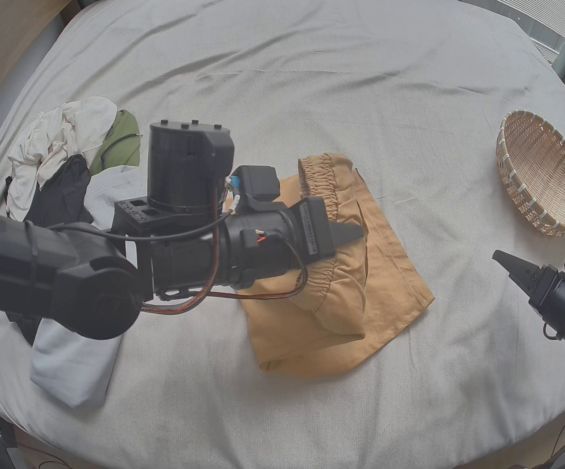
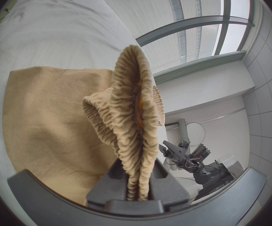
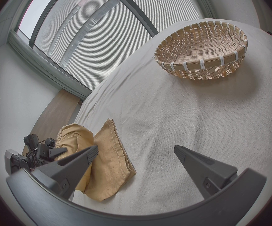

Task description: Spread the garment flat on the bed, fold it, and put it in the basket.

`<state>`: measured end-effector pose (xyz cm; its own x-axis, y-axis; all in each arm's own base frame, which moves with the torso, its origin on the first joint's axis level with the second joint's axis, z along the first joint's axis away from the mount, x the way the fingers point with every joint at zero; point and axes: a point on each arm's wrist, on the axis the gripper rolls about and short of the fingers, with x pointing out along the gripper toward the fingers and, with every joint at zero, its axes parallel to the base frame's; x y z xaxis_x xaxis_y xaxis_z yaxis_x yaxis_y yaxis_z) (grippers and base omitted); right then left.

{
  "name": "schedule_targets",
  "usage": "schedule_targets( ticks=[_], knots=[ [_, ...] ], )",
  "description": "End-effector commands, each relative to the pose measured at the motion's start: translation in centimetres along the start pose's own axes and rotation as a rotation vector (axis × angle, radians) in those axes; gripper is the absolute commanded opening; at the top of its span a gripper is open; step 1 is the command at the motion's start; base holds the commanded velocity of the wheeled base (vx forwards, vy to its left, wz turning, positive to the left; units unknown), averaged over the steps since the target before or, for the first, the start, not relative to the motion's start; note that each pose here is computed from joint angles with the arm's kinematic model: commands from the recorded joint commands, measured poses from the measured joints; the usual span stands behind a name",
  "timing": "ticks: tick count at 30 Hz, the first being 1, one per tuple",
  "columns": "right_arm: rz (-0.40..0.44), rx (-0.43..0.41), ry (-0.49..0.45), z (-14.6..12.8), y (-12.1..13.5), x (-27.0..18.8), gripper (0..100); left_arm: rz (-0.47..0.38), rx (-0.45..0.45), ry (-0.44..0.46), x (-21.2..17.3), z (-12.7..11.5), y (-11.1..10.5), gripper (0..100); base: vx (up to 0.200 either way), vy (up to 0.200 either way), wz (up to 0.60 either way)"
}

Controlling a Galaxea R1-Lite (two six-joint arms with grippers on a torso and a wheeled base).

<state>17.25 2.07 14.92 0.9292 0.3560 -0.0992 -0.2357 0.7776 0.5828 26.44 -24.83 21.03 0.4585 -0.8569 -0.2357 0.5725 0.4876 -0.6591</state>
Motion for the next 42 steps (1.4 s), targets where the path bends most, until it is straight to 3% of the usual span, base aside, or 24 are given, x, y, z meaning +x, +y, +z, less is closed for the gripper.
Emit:
schedule_targets(
  ticks=[1,8,20,27,33,42],
  knots=[
    [-0.002,0.002,0.009,-0.3,-0.1,-0.2,100,0.013,-0.003,0.008,0.9,-0.4,0.5,100,0.0,0.0,0.0],
    [0.028,0.005,0.08,-1.8,0.3,-0.5,100,0.035,-0.002,-0.023,0.5,-0.2,0.6,100,0.0,0.0,0.0],
    [0.12,0.042,0.17,-3.1,2.0,0.2,100,0.115,-0.02,-0.112,-7.2,-0.6,2.1,100,0.0,0.0,0.0],
    [0.108,0.049,0.278,-4.9,1.9,2.0,100,0.161,-0.026,-0.205,-11.9,-1.5,3.3,100,0.0,0.0,0.0],
    [0.121,0.046,0.301,-5.9,1.8,3.8,100,0.2,-0.037,-0.26,-15.3,-2.5,3.5,100,0.0,0.0,0.0],
    [0.113,0.046,0.356,-7.7,1.3,5.7,100,0.245,-0.056,-0.277,-18.1,-4.8,4.0,100,0.0,0.0,0.0]
  ],
)
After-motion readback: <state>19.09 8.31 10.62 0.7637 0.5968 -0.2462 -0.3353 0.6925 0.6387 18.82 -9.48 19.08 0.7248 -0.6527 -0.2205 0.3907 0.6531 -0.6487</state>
